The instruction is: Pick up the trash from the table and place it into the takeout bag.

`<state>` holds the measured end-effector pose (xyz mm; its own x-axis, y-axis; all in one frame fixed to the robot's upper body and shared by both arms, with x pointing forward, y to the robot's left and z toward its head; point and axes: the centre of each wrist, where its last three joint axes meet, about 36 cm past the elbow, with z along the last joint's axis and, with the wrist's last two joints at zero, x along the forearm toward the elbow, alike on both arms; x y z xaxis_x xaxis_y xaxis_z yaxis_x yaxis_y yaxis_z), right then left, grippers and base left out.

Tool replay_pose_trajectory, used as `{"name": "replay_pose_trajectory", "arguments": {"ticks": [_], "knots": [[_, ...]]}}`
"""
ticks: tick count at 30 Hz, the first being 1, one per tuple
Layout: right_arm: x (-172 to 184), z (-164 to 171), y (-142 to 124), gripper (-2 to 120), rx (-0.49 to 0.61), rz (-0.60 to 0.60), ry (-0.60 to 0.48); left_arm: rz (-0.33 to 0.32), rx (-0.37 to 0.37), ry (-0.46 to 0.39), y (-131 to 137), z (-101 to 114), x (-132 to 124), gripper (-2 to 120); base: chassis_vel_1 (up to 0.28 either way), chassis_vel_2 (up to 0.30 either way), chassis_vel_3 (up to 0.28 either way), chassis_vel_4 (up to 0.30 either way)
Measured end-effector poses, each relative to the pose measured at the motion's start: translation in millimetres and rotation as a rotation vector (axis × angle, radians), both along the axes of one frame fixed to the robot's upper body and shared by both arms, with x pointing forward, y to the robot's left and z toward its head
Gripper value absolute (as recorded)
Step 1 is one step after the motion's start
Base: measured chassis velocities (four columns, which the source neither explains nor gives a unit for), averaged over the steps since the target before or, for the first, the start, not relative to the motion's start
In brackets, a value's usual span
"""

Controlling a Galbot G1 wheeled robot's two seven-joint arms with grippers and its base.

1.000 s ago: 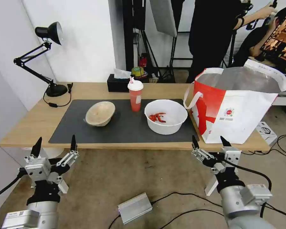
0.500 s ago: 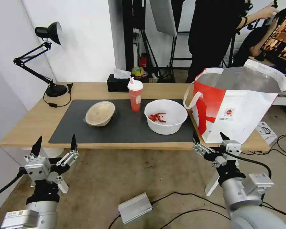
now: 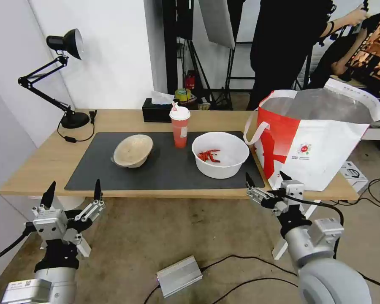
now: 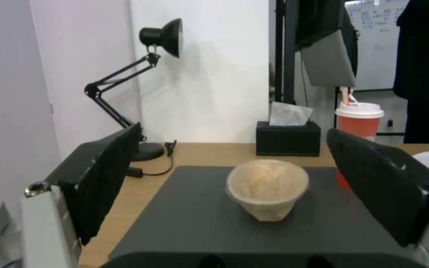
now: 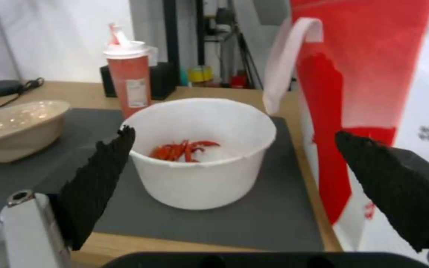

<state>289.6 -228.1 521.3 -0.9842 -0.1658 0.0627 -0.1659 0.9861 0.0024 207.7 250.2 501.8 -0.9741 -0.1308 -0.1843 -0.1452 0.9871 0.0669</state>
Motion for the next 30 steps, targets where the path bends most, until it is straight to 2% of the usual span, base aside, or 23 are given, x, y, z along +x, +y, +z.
{"name": "replay_pose_trajectory", "arguments": {"ticks": [11,21,30], "knots": [[20,10,-9,100,-0.022,0.115,-0.004,0.011,0.003,0.014,-1,-2,-3,100,0.0,0.0,0.0,0.0],[32,11,-5,100,-0.028,0.173,0.001,0.014,0.007,0.024,-2,-3,-5,100,0.0,0.0,0.0,0.0],[54,18,-1,100,-0.068,0.271,0.007,0.013,0.006,0.031,-3,-4,-6,100,0.0,0.0,0.0,0.0]]}}
